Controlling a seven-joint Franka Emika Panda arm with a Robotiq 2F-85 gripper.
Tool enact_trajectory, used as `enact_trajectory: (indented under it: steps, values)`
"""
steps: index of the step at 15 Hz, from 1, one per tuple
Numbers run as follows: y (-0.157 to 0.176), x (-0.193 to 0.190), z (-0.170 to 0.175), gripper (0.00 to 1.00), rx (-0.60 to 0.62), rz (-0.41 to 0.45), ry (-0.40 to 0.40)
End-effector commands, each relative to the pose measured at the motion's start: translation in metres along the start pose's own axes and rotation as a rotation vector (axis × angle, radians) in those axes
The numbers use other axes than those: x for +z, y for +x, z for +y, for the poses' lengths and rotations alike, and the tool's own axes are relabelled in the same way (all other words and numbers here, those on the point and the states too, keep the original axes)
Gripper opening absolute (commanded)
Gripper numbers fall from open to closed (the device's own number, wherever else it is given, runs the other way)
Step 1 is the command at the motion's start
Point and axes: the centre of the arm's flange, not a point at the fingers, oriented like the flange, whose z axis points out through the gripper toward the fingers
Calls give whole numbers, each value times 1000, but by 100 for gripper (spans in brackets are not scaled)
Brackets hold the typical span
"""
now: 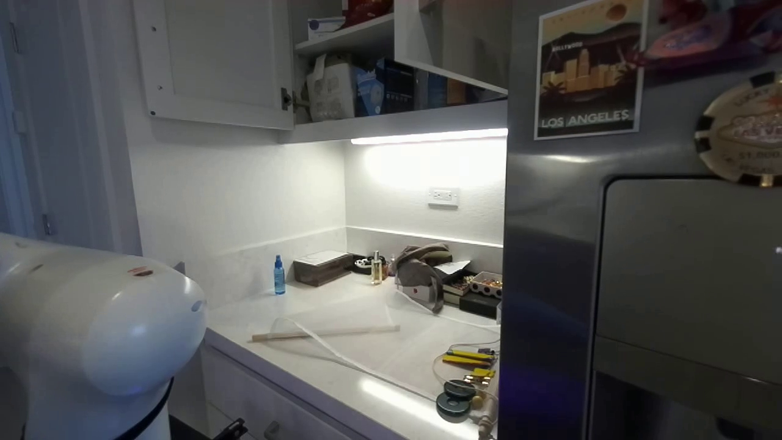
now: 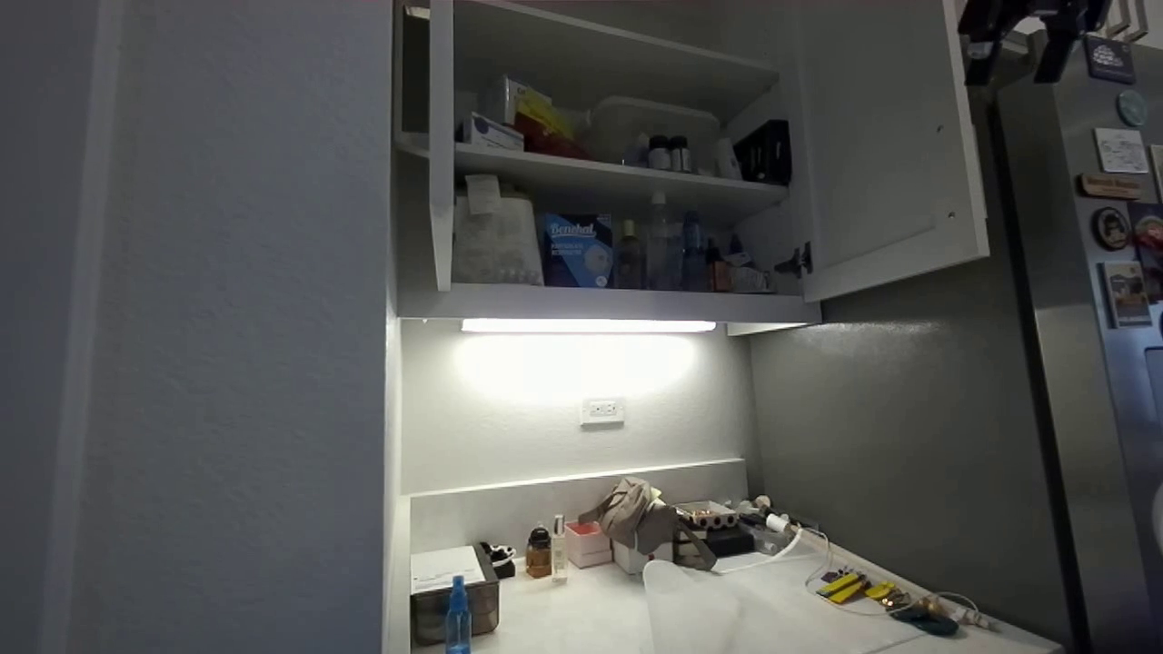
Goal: Open the left and right cabinet doors, then close the right and left cabinet doors
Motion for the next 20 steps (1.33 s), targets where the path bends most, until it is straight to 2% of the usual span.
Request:
enact_trajectory:
  steps: [1,7,13,16,20]
  values:
    - [-7,14,22,100,22,71,-57]
    - [-15,13,62,100,75,207,-160]
    - [-17,3,80,100,108,372,-227]
    - [-15,-1,90,100,112,469,-235]
    - [-7,7,95,100,119,544,-218]
